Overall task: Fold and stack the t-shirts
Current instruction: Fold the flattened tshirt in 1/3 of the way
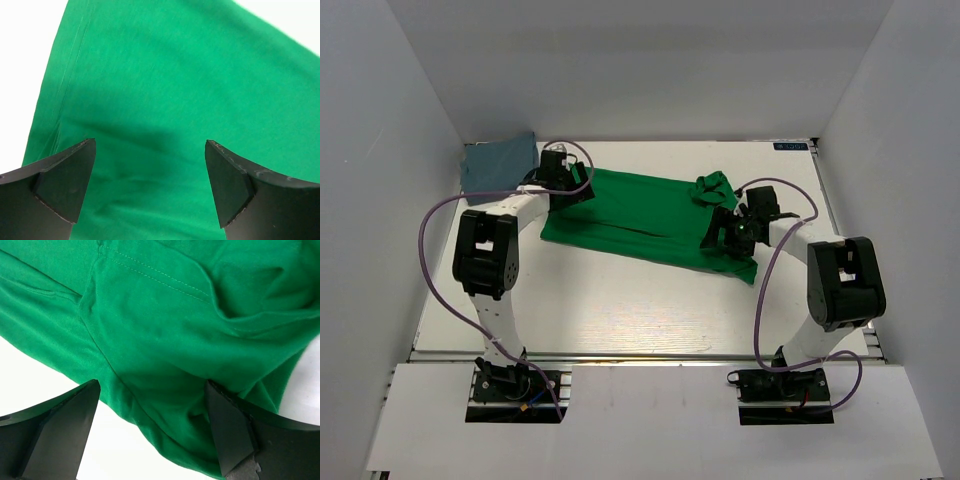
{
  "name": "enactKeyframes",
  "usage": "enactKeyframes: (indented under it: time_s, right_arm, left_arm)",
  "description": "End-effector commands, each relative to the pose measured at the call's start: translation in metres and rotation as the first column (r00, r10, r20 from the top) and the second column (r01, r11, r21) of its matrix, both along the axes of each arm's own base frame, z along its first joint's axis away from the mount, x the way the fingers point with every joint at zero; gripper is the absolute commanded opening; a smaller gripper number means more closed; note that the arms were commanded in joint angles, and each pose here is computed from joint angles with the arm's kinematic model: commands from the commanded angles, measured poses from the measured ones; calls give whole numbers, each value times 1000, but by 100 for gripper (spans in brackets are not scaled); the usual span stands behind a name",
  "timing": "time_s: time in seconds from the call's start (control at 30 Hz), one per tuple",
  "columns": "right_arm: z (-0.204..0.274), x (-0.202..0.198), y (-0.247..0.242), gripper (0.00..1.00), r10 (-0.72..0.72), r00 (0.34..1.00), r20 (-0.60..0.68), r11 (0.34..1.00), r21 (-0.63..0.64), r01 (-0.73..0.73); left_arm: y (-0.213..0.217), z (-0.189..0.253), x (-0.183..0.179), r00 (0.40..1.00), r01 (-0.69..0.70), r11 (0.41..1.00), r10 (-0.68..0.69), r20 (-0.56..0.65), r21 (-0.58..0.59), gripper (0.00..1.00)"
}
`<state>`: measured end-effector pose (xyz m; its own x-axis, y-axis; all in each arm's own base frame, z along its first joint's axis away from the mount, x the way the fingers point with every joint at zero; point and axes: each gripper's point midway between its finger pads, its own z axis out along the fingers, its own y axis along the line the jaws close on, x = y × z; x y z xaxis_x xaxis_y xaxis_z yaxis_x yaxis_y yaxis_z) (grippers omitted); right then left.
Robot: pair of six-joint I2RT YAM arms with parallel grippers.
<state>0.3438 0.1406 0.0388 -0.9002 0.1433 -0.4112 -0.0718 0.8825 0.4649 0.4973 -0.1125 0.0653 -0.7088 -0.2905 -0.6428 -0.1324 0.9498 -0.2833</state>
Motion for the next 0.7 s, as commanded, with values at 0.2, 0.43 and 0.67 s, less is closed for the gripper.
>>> enactKeyframes:
  time_s: [0.2,0.43,0.67]
  right_arm:
    - [12,-1,-11,90,-14,999,42,999,-40,15]
    - [12,1,-7,90,7,999,43,1000,-29,-6]
    - [12,0,-6,90,18,999,40,999,-30,-17]
  left_arm:
    - [13,33,63,989,-106,994,106,106,-6,100]
    - [20,41,8,993,-99,995,99,58,-1,100]
    - [46,21,-32,980,-197,978,197,0,74,100]
